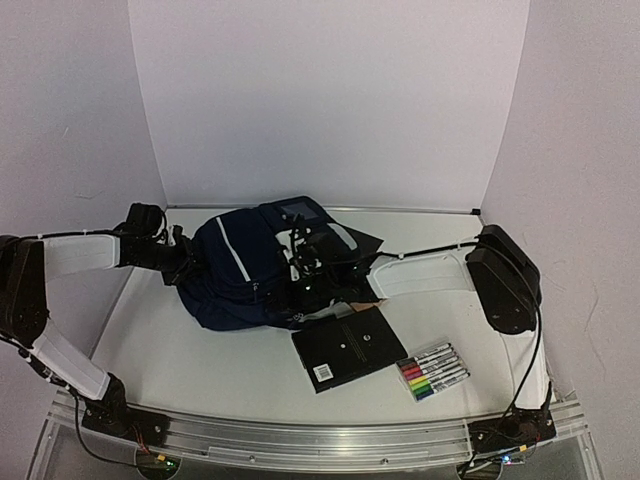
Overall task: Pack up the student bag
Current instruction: Unzip the student bag at the center of the board.
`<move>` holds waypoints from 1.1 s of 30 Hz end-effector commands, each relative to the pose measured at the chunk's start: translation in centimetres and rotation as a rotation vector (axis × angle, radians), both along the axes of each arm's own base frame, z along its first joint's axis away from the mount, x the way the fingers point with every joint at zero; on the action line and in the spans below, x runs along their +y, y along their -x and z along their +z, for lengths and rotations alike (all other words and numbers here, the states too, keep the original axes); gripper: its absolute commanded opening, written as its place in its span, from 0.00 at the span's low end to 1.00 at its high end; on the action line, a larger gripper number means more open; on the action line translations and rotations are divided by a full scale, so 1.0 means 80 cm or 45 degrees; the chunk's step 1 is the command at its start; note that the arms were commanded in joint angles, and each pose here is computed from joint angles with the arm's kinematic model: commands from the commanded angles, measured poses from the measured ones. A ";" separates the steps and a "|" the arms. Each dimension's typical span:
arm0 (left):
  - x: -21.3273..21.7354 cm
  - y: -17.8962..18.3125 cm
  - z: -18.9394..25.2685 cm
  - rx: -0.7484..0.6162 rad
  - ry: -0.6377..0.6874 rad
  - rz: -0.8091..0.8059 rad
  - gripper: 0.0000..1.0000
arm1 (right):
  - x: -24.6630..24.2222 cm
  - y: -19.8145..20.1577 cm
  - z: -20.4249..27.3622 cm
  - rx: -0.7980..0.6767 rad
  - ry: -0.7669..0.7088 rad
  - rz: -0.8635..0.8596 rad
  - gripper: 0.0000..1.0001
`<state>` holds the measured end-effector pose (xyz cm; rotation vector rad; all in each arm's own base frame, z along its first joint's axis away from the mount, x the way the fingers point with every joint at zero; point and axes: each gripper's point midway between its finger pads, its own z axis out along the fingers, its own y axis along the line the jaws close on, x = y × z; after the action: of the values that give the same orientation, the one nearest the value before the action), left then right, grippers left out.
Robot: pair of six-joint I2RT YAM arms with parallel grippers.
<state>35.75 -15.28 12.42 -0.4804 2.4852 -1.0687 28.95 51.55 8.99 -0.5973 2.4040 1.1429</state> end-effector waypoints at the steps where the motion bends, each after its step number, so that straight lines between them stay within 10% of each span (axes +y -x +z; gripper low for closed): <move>1: -0.031 -0.019 0.077 -0.252 0.047 0.073 0.00 | 0.013 0.026 0.074 -0.029 -0.142 0.025 0.00; 21: -0.046 -0.037 0.070 -0.320 0.078 0.188 0.00 | 0.124 0.074 0.121 0.106 -0.366 0.091 0.01; 27: -0.053 -0.028 0.079 -0.315 0.091 0.136 0.00 | 0.136 0.076 0.113 0.047 -0.338 0.127 0.15; 33: -0.020 -0.003 0.097 -0.319 -0.111 0.151 0.42 | 0.087 0.085 0.160 -0.202 -0.259 0.152 0.44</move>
<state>36.70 -16.98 14.33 -0.5610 2.3299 -0.9350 24.65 59.49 13.01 -0.5693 2.3626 1.3069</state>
